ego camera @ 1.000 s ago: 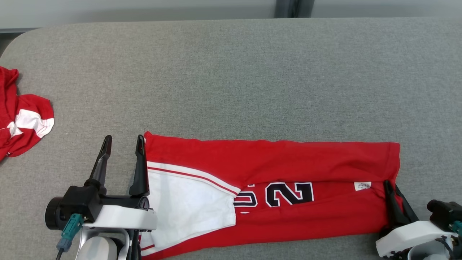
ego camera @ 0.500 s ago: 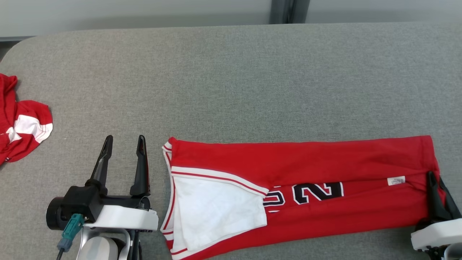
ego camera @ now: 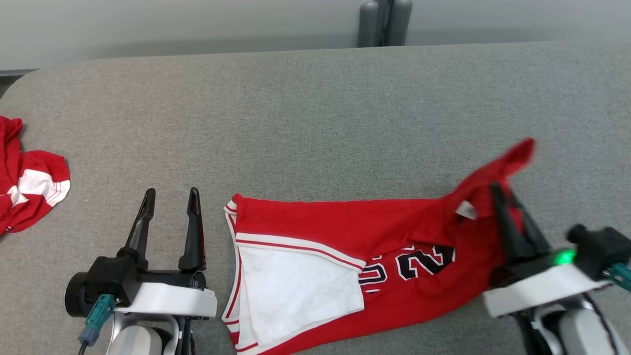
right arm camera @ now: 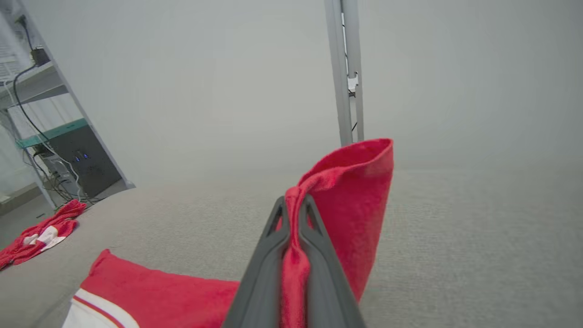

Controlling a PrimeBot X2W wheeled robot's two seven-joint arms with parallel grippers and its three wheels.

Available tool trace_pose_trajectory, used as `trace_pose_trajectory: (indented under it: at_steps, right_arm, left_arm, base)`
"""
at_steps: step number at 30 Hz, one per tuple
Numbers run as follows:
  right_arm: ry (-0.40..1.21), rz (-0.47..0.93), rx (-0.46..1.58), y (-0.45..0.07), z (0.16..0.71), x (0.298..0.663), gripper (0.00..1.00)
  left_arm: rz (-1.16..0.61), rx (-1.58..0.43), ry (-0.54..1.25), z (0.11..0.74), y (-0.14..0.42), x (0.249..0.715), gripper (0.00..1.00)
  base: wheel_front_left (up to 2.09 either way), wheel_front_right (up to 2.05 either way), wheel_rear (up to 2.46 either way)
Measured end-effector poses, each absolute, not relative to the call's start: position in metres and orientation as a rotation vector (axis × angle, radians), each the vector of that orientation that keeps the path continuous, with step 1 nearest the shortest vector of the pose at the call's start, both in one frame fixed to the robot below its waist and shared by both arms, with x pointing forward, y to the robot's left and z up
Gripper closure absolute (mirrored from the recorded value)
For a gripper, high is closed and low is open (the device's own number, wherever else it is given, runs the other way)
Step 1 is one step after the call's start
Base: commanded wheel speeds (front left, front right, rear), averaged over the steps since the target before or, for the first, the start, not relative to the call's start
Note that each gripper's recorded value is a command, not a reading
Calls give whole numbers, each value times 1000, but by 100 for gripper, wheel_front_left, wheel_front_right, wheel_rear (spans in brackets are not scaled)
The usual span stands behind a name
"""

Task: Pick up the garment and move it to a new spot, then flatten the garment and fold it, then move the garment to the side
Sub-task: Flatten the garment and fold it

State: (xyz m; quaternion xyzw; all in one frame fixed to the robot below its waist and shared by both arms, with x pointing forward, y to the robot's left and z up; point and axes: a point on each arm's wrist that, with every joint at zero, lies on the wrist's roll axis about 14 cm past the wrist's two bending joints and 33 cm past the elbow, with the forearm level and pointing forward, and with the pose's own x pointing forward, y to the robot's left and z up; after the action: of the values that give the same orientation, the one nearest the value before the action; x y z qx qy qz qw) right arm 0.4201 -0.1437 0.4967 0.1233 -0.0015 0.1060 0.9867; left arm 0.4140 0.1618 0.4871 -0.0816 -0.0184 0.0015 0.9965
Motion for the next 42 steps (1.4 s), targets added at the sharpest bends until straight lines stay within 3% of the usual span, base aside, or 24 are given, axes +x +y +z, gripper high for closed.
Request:
trace_pose_trajectory:
  at_steps: [6, 12, 21, 28, 29, 30, 31, 38, 42]
  right_arm:
    - [0, 508, 318, -41, 522, 416, 100]
    - [111, 750, 401, 42, 509, 393, 100]
    - [327, 912, 488, 104, 460, 378, 100]
    - [398, 977, 511, 125, 440, 373, 100]
    - [393, 985, 520, 128, 442, 373, 66]
    - [388, 990, 532, 129, 445, 374, 15]
    - [382, 996, 536, 130, 447, 374, 0]
    - [252, 1013, 545, 128, 484, 385, 0]
    - [88, 934, 550, 99, 522, 415, 0]
  left_arm:
    - [13, -173, -34, 487, 165, 411, 0]
    - [44, -181, -21, 483, 175, 405, 0]
    - [70, -184, 2, 476, 181, 409, 0]
    - [87, -180, 27, 466, 185, 415, 0]
    - [86, -180, 29, 465, 185, 416, 0]
    - [83, -181, 30, 465, 184, 417, 0]
    - [80, -181, 32, 464, 183, 417, 0]
    - [50, -181, 31, 463, 172, 423, 0]
    - [29, -182, 28, 465, 165, 425, 0]
  base:
    - [0, 0, 0]
    - [0, 0, 0]
    - [0, 0, 0]
    - [0, 0, 0]
    - [0, 0, 0]
    - [0, 0, 0]
    - [0, 0, 0]
    - [0, 0, 0]
    - [0, 0, 0]
